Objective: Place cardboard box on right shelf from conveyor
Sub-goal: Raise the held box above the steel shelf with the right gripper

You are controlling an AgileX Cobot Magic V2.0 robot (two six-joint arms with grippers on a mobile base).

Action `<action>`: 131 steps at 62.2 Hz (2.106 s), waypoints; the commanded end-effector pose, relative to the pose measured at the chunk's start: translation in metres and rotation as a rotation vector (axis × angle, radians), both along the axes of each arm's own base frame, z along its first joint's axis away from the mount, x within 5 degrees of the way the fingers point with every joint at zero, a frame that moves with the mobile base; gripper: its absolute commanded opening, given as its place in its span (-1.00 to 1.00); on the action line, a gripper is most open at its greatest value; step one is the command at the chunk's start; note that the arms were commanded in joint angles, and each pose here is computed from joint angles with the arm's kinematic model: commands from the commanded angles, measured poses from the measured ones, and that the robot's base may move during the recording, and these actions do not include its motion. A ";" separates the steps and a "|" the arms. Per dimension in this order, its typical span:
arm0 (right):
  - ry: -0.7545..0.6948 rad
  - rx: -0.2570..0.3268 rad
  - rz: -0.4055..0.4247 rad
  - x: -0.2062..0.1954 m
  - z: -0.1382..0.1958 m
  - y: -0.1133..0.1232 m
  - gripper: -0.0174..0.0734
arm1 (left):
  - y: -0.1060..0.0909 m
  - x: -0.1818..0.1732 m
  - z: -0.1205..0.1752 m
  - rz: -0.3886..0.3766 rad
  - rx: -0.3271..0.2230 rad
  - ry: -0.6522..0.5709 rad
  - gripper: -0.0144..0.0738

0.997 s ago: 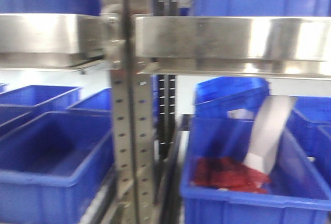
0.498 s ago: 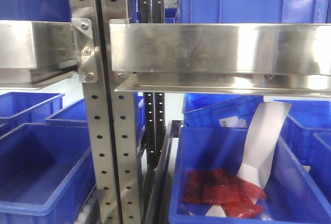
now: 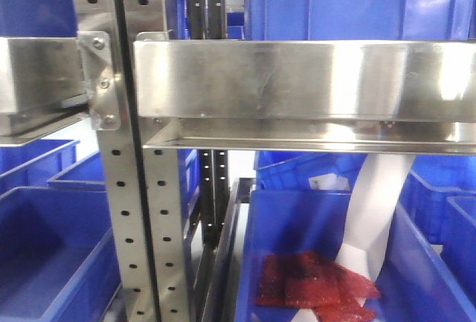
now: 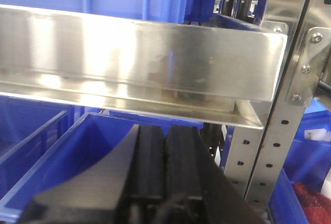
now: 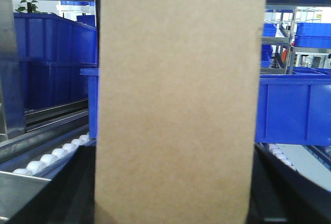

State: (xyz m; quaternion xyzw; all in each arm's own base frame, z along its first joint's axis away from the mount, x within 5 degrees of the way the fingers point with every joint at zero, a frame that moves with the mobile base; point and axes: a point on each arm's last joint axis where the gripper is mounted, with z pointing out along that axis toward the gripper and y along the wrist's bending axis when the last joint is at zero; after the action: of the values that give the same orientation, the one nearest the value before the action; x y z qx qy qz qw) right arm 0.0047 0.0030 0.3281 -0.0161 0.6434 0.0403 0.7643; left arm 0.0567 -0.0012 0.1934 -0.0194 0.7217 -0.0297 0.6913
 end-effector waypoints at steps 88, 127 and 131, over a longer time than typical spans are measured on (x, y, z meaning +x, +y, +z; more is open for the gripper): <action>-0.022 -0.189 -0.090 0.080 0.085 -0.001 0.14 | 0.000 -0.001 0.009 0.001 -0.005 -0.094 -0.94; 0.011 -1.173 -0.159 0.180 0.093 0.015 0.14 | 0.000 -0.001 0.009 0.001 -0.005 -0.094 -0.94; 0.016 -1.219 -0.126 0.188 0.086 0.021 0.14 | 0.000 -0.001 0.009 0.001 -0.005 -0.094 -0.94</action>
State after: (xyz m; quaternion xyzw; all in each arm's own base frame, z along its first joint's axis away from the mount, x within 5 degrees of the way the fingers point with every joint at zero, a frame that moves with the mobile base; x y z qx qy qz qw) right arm 0.1899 0.0143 0.4018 -0.3735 0.6088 -0.3626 0.5987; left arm 0.0567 -0.0012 0.1934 -0.0194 0.7217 -0.0297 0.6913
